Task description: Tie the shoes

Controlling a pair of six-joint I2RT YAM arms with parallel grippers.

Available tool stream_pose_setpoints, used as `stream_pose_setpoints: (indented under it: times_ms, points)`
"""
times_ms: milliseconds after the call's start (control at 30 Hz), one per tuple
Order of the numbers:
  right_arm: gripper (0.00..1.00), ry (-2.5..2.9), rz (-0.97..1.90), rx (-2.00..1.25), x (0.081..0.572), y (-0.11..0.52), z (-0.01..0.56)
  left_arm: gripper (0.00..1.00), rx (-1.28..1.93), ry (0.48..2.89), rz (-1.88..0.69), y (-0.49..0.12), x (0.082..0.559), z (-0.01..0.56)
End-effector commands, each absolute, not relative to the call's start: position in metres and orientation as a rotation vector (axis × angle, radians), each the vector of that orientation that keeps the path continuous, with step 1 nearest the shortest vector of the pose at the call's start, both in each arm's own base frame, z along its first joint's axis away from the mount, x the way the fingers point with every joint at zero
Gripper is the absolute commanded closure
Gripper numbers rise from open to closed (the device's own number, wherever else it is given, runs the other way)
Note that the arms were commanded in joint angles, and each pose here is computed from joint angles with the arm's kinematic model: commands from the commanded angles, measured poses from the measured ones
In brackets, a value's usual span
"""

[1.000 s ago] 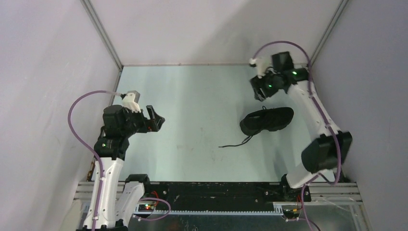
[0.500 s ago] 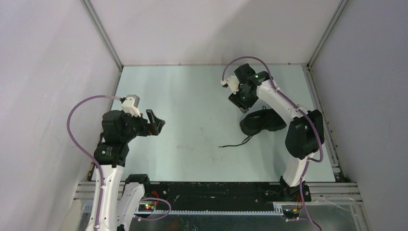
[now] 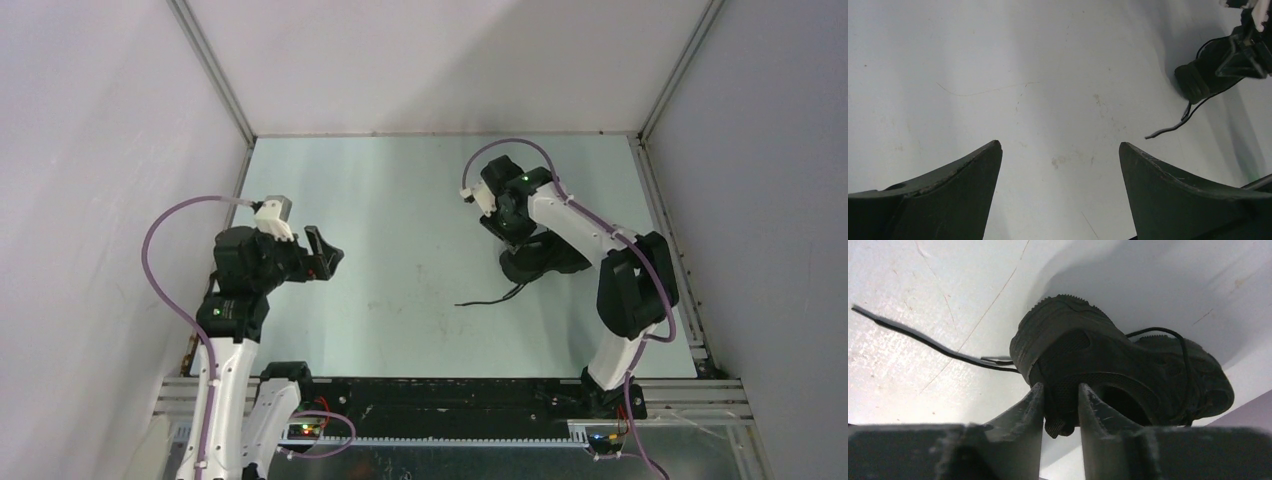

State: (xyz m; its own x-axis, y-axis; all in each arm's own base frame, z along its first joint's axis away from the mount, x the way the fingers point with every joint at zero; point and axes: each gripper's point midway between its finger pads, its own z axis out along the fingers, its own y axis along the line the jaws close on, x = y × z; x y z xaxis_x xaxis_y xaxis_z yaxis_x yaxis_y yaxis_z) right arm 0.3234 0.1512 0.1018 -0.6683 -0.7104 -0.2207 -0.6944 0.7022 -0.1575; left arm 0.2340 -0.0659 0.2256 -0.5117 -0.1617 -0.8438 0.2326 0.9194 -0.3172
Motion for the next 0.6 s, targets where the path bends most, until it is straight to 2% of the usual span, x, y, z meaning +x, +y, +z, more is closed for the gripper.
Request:
stream_pose_setpoints:
  times_ms: [0, 67, 200, 367, 567]
  points:
    - [0.92, 2.621, -0.065, -1.118, 0.311, 0.149, 0.116, 0.06, 0.069, 2.012, -0.486, -0.066, 0.24, 0.243]
    - [1.0, 2.569, -0.052, -1.185, 0.311, 0.155, 0.123, 0.07, 0.068, 2.016, -0.5, -0.068, 0.24, 0.243]
    - [1.0, 2.363, 0.008, -1.423, 0.304, 0.186, 0.153, 0.08, 0.067, 2.03, -0.545, -0.074, 0.242, 0.239]
    - [1.0, 2.02, 0.102, -1.771, 0.261, 0.233, 0.187, 0.1, 0.084, 2.053, -0.587, -0.083, 0.245, 0.229]
    - [1.0, 1.816, 0.086, -2.022, 0.224, 0.233, 0.185, 0.1, 0.338, 2.037, -0.786, -0.137, 0.227, 0.219]
